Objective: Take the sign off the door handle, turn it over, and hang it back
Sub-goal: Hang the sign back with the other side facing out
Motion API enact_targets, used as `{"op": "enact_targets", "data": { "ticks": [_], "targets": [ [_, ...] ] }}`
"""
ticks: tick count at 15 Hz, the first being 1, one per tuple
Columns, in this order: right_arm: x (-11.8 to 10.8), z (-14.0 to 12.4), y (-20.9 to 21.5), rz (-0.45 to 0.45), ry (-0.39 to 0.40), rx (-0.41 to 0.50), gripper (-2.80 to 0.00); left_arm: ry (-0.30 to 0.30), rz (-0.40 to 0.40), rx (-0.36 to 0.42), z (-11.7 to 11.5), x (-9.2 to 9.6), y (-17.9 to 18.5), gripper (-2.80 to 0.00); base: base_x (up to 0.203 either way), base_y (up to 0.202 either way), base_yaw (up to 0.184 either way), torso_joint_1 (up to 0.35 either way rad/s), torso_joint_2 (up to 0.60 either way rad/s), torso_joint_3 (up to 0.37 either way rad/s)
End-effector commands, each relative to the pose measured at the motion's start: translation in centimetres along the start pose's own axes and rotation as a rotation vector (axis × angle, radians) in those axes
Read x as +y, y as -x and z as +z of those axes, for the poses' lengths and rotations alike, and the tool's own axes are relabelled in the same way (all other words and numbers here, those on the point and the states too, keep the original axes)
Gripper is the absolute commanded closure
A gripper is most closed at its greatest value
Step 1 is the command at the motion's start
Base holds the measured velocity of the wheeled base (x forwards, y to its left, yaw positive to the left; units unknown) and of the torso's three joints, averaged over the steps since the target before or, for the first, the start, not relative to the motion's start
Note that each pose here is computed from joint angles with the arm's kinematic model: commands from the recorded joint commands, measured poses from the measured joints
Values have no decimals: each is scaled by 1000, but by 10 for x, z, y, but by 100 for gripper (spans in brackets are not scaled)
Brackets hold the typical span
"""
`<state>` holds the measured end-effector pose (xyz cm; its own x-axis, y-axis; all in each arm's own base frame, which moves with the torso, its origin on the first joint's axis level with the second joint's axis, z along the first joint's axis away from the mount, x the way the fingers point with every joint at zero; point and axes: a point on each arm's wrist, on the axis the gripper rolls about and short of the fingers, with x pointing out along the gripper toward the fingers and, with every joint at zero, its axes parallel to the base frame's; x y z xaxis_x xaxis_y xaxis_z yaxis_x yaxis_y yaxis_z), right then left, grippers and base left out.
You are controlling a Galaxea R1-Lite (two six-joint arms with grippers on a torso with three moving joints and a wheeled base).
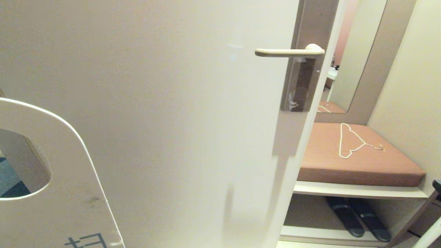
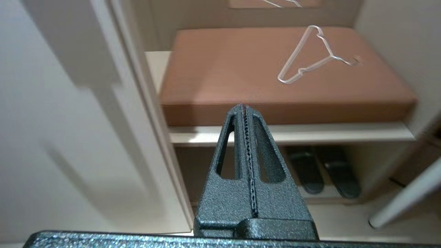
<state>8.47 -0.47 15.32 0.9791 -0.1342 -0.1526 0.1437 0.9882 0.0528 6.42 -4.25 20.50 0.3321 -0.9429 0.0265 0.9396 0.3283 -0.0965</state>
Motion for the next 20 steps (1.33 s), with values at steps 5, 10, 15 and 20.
{"op": "enact_targets", "data": {
  "ticks": [5, 10, 15, 20],
  "targets": [
    [-3, -30, 33, 144, 23, -65, 0, 4, 4, -3, 0, 0, 1, 0, 0, 0, 0, 0, 0, 0],
    [-6, -56, 64, 199, 50, -64, 0, 13, 20, -1, -2, 0, 2, 0, 0, 0, 0, 0, 0, 0],
    [-8, -73, 74, 189, 69, 22, 0, -8, 46, -23, 0, -3, 5, 0, 0, 0, 0, 0, 0, 0],
    [-11, -86, 74, 85, 106, 120, 0, -22, 142, -53, 5, -3, 6, 0, 0, 0, 0, 0, 0, 0]
  ]
}}
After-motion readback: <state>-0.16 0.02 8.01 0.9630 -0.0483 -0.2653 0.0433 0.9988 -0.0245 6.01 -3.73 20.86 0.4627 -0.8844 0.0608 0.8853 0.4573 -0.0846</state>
